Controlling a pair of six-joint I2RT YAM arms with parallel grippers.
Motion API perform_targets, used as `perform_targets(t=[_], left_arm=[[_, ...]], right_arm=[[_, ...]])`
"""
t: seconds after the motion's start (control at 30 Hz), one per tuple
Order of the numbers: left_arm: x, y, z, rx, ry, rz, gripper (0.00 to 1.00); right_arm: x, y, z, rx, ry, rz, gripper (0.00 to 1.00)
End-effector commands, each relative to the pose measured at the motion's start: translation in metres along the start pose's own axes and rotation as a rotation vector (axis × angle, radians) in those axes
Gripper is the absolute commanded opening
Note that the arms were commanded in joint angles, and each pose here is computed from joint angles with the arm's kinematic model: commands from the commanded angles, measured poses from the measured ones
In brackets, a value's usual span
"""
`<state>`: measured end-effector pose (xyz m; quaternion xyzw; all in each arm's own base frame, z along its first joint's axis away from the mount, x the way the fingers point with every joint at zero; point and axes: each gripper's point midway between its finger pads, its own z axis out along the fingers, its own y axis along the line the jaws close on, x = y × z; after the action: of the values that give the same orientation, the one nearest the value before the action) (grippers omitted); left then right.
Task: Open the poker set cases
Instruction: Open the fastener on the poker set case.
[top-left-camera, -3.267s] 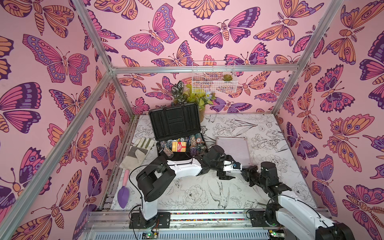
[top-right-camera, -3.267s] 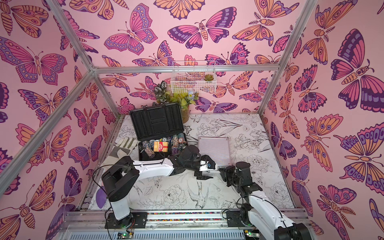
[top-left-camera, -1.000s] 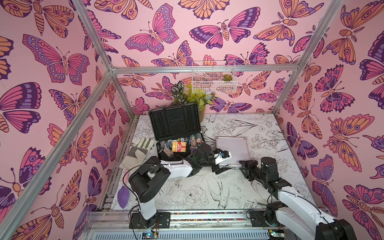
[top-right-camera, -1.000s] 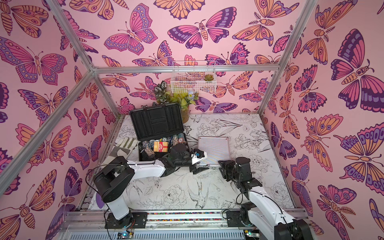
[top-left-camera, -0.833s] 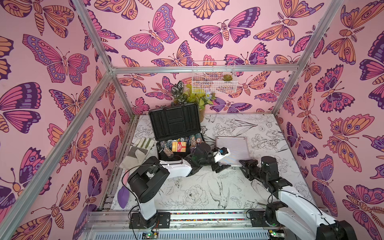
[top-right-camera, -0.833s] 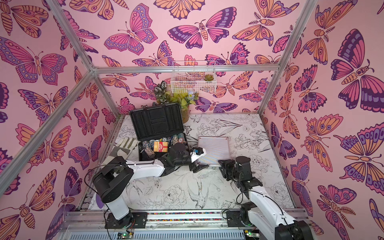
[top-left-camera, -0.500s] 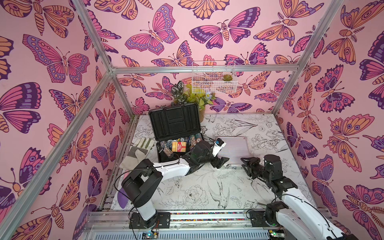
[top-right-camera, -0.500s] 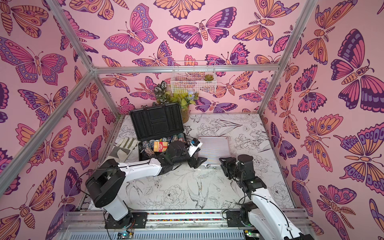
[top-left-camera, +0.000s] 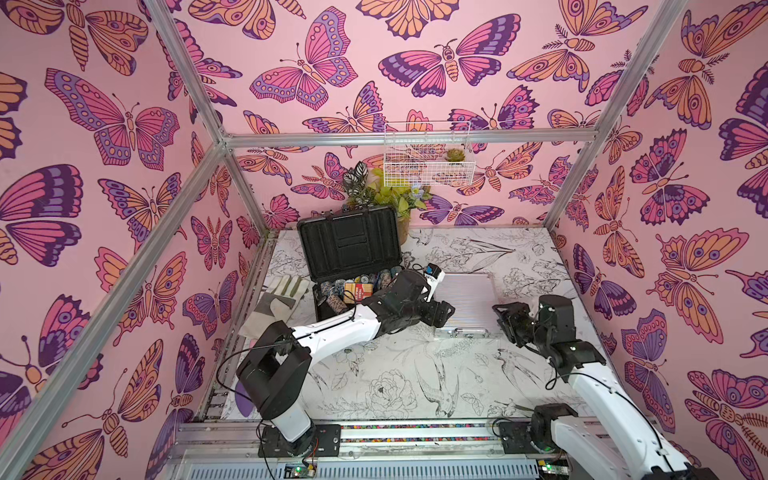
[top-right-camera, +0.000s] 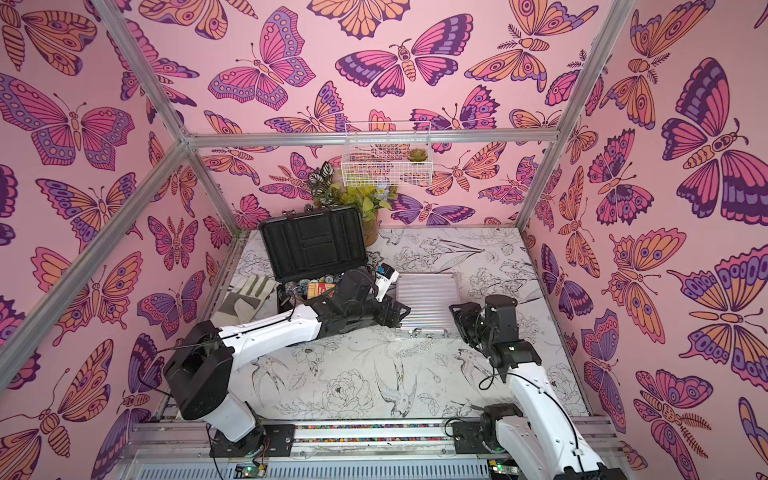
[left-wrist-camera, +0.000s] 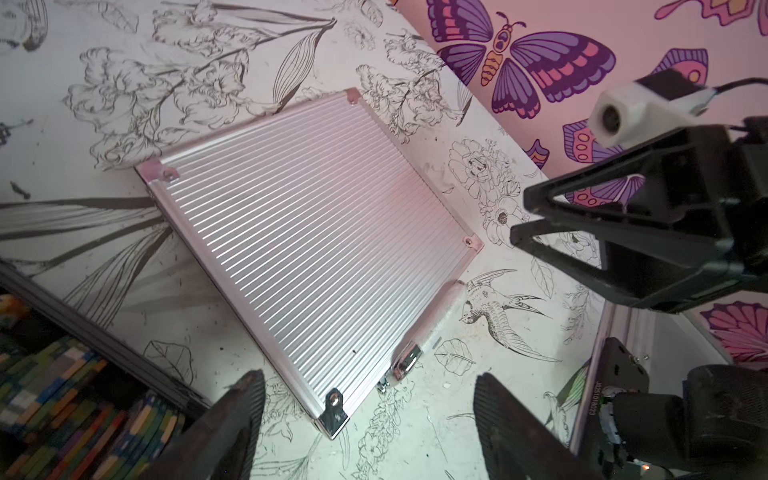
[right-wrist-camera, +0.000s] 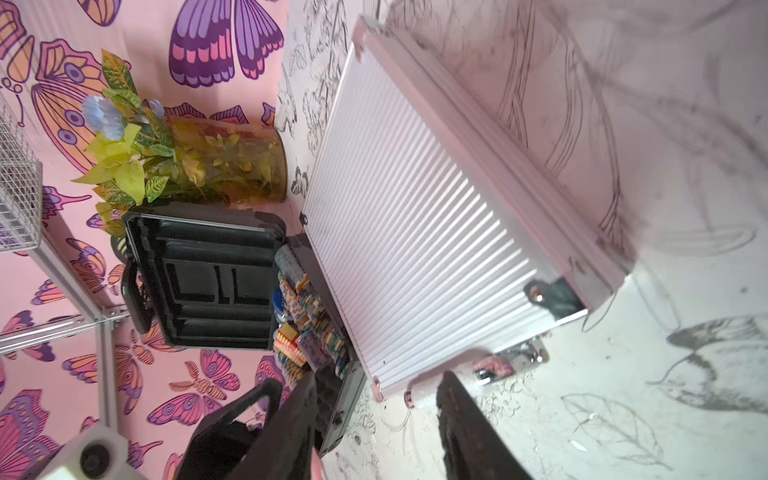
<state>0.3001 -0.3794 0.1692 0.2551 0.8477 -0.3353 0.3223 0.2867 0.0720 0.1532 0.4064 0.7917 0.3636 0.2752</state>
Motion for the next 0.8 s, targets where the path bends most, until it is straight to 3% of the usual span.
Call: perform_targets(t=[0.0, 0.23, 0.57, 0.77], left_arm=[[0.027, 0.022, 0.005, -0.085, 0.142, -0.183, 0.81], [0.037, 0.044, 0.021, -0.069, 0.218, -0.421, 0.81], [0.048, 0.045, 0.036, -0.032, 0.266, -0.485, 0.80], [0.047, 0.041, 0.041, -0.003, 0.267, -0.514, 0.78]], right_arm=[[-0.011, -0.018, 0.003, 0.112, -0.001, -0.131, 0.53], [-0.012, -0.041, 0.024, 0.173, 0.041, -0.146, 0.56], [-0.002, -0.051, 0.027, 0.187, 0.107, -0.193, 0.56], [0.020, -0.062, 0.022, 0.106, 0.139, -0.179, 0.53]])
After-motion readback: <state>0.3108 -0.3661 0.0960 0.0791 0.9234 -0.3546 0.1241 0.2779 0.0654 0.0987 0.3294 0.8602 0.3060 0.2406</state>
